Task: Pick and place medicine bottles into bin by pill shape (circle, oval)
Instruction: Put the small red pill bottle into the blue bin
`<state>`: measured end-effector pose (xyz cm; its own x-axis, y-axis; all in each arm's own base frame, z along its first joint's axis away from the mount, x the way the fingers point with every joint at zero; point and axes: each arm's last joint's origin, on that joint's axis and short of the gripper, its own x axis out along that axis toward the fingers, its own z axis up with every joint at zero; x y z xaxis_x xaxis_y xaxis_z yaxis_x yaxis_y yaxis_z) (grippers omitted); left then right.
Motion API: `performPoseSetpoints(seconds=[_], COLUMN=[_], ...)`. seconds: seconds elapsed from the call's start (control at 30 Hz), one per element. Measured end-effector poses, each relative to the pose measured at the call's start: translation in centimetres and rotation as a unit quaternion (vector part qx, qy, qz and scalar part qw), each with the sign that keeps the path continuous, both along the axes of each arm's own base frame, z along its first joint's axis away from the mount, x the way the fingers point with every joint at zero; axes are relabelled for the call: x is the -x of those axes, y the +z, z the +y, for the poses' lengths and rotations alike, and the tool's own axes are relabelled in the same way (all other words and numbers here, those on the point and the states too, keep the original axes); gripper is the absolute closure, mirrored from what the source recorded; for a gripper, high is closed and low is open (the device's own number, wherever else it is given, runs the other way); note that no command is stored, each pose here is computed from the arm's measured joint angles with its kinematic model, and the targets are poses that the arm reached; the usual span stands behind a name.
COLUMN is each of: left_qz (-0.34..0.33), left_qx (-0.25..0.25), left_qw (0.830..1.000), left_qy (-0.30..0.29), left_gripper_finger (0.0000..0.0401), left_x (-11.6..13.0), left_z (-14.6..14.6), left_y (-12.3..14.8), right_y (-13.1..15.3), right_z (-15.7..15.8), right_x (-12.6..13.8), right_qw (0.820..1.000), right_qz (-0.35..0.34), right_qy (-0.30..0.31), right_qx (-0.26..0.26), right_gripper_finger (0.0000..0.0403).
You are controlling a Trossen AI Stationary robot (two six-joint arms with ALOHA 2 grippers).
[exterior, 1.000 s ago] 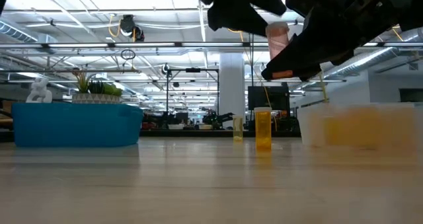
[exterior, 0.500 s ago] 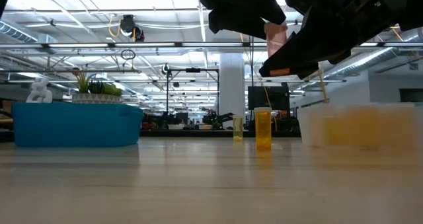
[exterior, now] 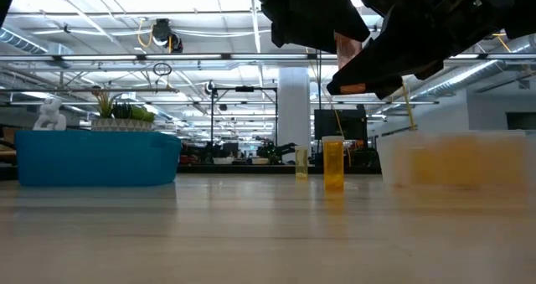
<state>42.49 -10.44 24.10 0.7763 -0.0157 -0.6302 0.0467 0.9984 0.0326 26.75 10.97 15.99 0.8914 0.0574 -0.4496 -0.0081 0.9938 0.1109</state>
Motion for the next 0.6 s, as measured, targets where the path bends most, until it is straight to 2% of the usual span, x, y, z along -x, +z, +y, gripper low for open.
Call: performPoseSetpoints(seconds=[0.23,0.47,0.6], left_qz=[0.001,0.002,0.002], left_qx=[-0.003,0.001,0.002], left_qw=[1.0,1.0,1.0], left_qy=[-0.002,-0.014,-0.014], left_gripper_finger=[0.0213,0.0267,0.0282], left_x=[0.01,0.02,0.02], left_z=[0.0,-0.06,-0.07], left_y=[-0.01,-0.02,-0.02], right_y=[0.0,0.01,0.0], right_z=[0.0,0.0,0.0], right_x=[0.0,0.0,0.0], right_qw=[1.0,1.0,1.0], right_qz=[0.0,0.0,0.0], right_qy=[0.0,0.0,0.0], right_qx=[0.0,0.0,0.0], right_gripper_finger=[0.0307,0.0307,0.0307])
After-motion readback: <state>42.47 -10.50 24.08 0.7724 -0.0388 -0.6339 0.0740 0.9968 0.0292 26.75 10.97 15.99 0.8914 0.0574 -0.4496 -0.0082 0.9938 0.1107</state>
